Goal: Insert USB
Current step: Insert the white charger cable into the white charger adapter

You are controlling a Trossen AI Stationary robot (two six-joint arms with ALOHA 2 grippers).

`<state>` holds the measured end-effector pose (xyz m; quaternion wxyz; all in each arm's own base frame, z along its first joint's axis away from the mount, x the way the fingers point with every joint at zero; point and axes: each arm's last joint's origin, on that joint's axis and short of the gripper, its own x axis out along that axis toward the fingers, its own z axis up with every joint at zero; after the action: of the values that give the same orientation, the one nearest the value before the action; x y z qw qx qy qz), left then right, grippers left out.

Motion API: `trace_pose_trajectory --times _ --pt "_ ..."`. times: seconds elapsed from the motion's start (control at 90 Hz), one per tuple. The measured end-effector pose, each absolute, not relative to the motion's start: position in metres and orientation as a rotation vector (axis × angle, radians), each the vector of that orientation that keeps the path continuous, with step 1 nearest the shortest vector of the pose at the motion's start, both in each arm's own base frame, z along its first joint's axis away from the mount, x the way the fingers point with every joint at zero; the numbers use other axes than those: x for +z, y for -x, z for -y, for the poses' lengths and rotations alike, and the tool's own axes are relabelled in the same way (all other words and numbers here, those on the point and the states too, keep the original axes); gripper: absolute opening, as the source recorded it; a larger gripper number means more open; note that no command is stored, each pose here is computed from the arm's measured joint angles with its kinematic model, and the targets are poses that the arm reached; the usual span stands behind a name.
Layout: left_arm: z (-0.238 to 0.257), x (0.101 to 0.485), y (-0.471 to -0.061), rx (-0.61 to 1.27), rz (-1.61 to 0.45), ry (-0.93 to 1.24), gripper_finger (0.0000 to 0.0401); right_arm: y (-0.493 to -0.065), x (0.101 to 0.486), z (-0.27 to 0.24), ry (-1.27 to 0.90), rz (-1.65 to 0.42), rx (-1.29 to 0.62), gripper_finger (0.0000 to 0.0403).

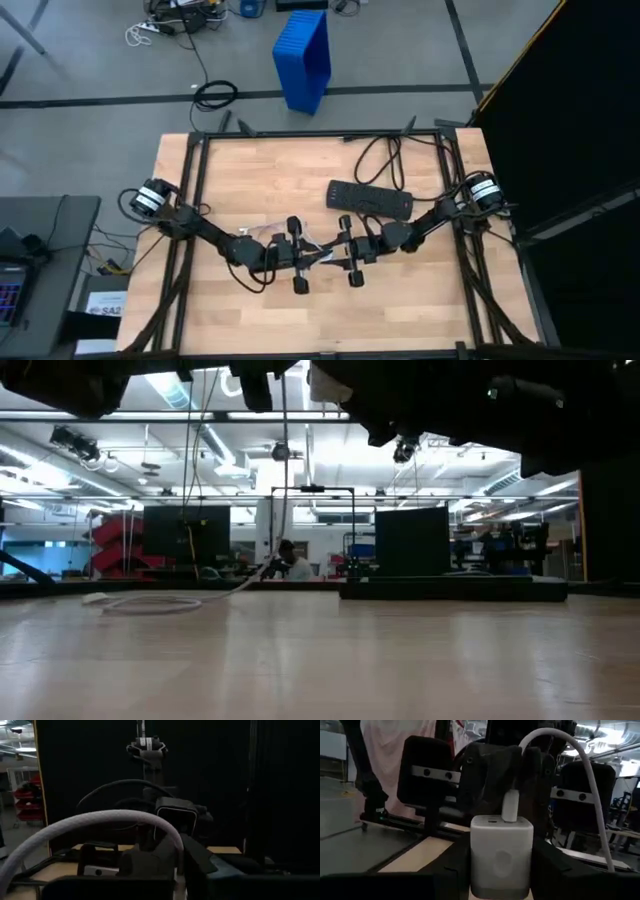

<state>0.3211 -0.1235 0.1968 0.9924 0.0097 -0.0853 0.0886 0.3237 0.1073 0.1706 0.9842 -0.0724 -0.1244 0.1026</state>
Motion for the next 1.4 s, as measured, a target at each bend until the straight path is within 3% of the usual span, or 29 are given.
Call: trace_pose_trajectory --times 0.267,0.622,0.778,1.122,1.4 --pt "0.123 0.189 -0.321 0.18 0.066 -0.052 0.0 -0.323 0.161 -0.107 0.168 0.166 0.2 0.0114" --pt "0.122 0.192 -0.32 0.19 0.097 -0.033 0.0007 -0.324 0.162 -0.104 0.165 0.175 0.181 0.0114" --pt "0.121 0.193 -0.32 0.22 0.118 -0.032 0.0046 -0.324 0.165 -0.101 0.161 0.187 0.14 0.0114" --pt "0.127 0.203 -0.313 0.27 0.148 -0.064 0.0178 -0.324 0.165 -0.1 0.162 0.183 0.14 0.0114" --pt "0.146 0.216 -0.293 0.438 0.102 -0.203 0.0224 -0.325 0.168 -0.094 0.13 0.202 0.117 0.0114"
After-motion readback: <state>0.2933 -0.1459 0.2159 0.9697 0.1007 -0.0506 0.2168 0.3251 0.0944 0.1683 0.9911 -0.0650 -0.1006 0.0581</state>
